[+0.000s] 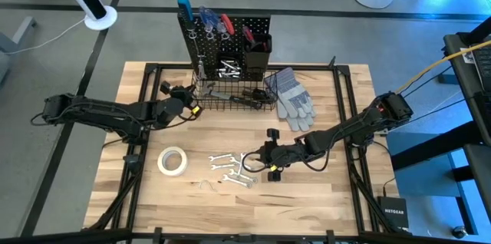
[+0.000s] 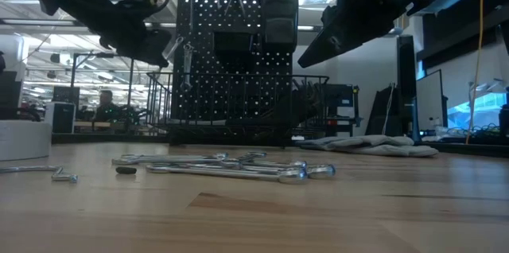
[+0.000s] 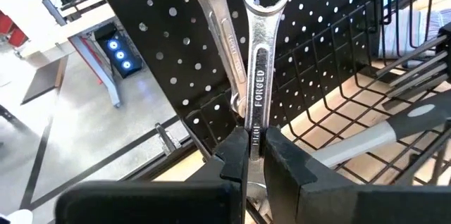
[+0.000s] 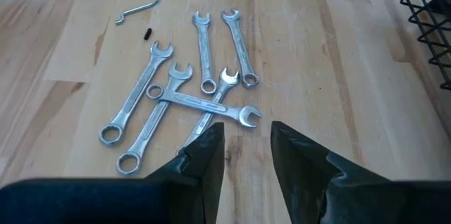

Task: Hang tools onto peg board
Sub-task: Hang the wrench on the peg board

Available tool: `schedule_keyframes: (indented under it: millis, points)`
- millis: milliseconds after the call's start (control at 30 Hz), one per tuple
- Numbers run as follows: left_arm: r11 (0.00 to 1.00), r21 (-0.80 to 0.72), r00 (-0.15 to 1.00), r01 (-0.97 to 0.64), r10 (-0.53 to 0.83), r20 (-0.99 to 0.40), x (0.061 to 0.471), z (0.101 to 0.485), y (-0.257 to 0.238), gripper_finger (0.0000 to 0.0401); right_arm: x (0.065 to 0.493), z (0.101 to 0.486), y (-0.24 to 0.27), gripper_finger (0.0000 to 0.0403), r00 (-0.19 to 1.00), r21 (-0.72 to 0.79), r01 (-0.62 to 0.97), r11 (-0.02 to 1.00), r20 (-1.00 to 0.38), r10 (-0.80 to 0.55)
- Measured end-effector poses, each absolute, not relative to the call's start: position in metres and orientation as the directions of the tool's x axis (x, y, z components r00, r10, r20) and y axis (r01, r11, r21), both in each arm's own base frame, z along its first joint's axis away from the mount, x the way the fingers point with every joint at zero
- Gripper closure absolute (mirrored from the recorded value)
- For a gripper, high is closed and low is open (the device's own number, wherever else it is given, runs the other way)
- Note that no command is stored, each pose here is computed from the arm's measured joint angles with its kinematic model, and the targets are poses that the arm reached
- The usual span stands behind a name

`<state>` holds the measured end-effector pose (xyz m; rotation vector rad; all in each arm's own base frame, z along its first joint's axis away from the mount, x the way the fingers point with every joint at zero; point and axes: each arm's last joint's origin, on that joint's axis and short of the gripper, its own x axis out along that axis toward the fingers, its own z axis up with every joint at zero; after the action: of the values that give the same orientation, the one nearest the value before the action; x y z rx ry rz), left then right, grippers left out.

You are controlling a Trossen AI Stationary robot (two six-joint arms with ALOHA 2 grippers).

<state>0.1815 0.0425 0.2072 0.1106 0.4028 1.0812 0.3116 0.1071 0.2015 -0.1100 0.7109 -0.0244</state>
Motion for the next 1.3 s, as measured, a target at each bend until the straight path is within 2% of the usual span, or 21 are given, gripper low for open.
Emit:
schedule_keyframes:
  millis: [800,1300]
  points:
    - [0.449,0.193,0.4,-0.872,0.883,-0.244,0.178,0.216,0.085,0.0378,0.312,0.202,0.107,0.0281,0.76,-0.124,0.001,0.992,-0.645,-0.081]
    - [0.47,0.203,0.42,-0.859,0.873,-0.248,0.187,0.21,0.091,0.0326,0.312,0.202,0.107,0.0281,0.76,-0.124,0.002,0.992,-0.645,-0.082]
